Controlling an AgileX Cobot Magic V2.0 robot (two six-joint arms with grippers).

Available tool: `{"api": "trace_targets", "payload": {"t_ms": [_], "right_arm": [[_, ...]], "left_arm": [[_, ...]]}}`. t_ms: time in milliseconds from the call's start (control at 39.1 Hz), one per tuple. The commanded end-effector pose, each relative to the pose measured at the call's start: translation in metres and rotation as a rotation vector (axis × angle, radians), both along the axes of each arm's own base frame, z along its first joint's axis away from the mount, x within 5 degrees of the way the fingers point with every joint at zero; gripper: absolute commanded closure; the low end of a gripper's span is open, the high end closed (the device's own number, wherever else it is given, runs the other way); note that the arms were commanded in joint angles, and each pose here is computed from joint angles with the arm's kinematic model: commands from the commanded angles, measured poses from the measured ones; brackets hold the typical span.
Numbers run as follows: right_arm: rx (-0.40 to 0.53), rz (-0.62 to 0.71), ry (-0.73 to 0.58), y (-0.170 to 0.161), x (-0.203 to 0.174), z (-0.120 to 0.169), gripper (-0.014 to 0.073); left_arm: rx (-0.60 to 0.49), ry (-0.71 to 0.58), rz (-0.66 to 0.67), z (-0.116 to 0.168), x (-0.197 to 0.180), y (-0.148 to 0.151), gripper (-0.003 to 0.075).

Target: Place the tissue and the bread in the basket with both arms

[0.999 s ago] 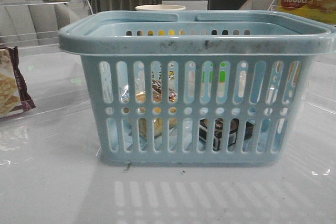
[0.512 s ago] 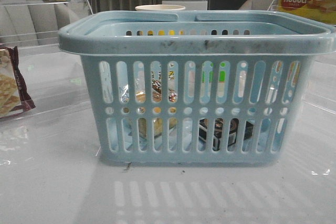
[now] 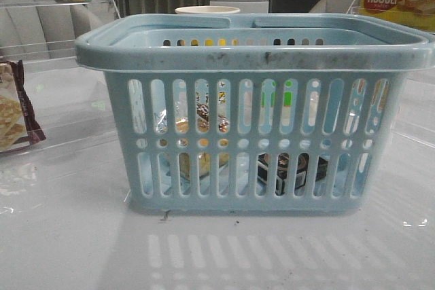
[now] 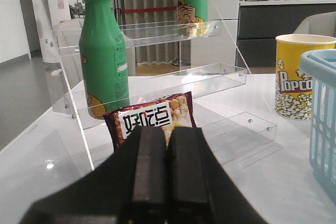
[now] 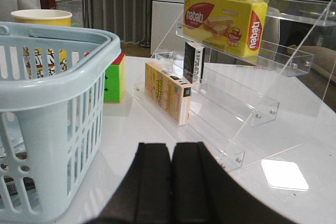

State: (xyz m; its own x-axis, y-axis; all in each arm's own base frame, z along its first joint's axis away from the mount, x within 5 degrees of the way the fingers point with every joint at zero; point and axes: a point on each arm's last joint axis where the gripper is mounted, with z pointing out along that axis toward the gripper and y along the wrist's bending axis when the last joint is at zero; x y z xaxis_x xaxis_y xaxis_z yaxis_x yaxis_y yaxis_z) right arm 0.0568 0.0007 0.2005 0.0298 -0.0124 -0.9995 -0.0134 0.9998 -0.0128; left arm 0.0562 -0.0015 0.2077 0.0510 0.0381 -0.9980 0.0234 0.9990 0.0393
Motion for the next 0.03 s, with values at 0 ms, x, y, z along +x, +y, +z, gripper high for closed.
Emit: {"api": "trace_targets", "payload": {"t_ms": [0], "right_arm": [[0.005, -0.001, -0.108, 0.0, -0.0021, 0.0088, 0.0539]], "left_arm": [[-0.024, -0.11, 0.001, 0.0094, -0.0023, 0.0004, 0.0629]]}}
